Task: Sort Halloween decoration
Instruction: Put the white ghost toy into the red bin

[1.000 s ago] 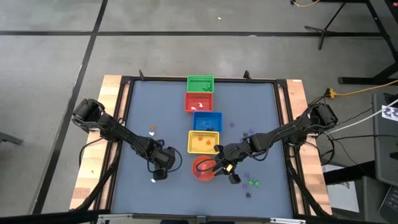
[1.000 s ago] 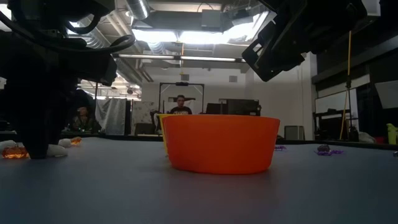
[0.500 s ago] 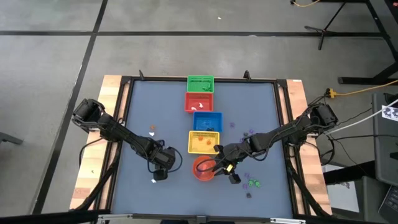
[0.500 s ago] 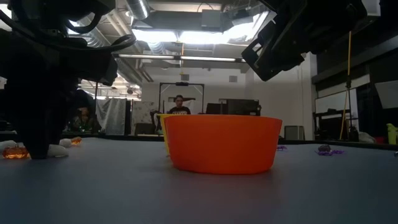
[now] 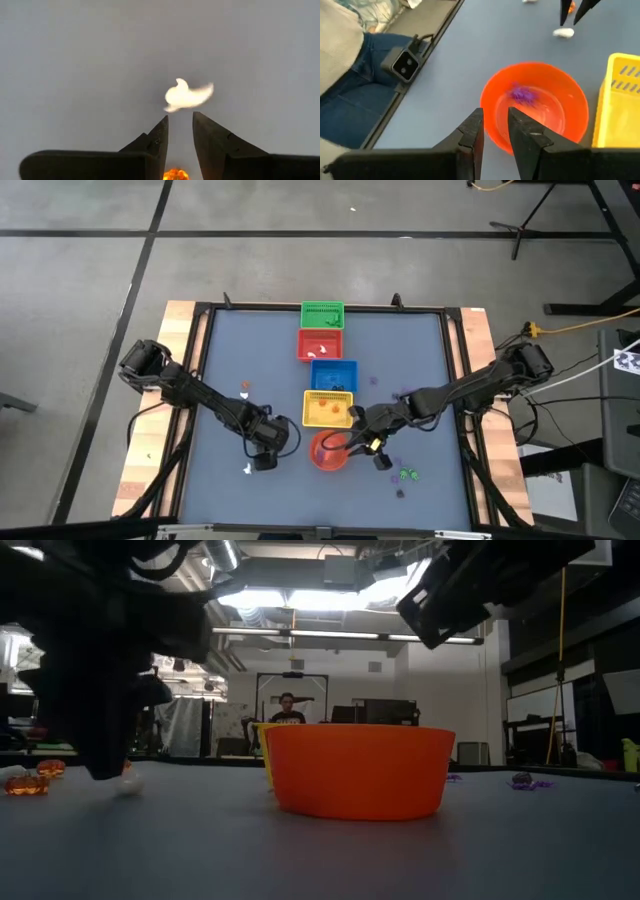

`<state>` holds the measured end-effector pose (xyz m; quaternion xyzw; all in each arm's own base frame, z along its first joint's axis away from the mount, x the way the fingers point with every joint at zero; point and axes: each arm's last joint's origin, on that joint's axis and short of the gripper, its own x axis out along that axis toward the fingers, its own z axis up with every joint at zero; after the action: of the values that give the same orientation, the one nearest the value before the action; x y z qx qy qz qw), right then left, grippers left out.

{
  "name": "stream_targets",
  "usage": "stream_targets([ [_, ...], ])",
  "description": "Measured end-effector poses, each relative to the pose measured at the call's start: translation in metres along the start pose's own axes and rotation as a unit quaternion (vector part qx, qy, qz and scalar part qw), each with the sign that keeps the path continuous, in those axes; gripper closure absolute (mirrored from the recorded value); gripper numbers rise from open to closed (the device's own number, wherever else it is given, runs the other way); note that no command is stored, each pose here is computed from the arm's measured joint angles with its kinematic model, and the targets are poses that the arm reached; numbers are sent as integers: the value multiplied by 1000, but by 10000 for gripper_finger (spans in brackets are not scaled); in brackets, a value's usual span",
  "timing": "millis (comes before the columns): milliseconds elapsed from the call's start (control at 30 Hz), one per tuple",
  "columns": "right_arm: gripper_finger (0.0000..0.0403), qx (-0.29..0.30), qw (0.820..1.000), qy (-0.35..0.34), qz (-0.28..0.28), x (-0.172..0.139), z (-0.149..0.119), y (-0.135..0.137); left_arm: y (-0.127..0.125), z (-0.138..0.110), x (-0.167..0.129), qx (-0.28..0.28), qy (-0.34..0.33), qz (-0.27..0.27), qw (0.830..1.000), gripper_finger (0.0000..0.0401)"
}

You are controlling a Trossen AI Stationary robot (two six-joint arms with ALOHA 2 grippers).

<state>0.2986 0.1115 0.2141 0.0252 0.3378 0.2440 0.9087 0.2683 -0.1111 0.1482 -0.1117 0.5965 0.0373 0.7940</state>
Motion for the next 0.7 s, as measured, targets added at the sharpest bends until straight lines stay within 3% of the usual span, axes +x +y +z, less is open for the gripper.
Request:
stream_targets([
  [400, 317, 4, 1000, 24, -17, -17, -1, 3, 6, 9, -3, -12, -7, -8, 1000, 337],
  [700, 317, 6, 999, 39, -31, -17, -5, 2, 1, 12, -3, -25, -7, -50, 998, 267],
])
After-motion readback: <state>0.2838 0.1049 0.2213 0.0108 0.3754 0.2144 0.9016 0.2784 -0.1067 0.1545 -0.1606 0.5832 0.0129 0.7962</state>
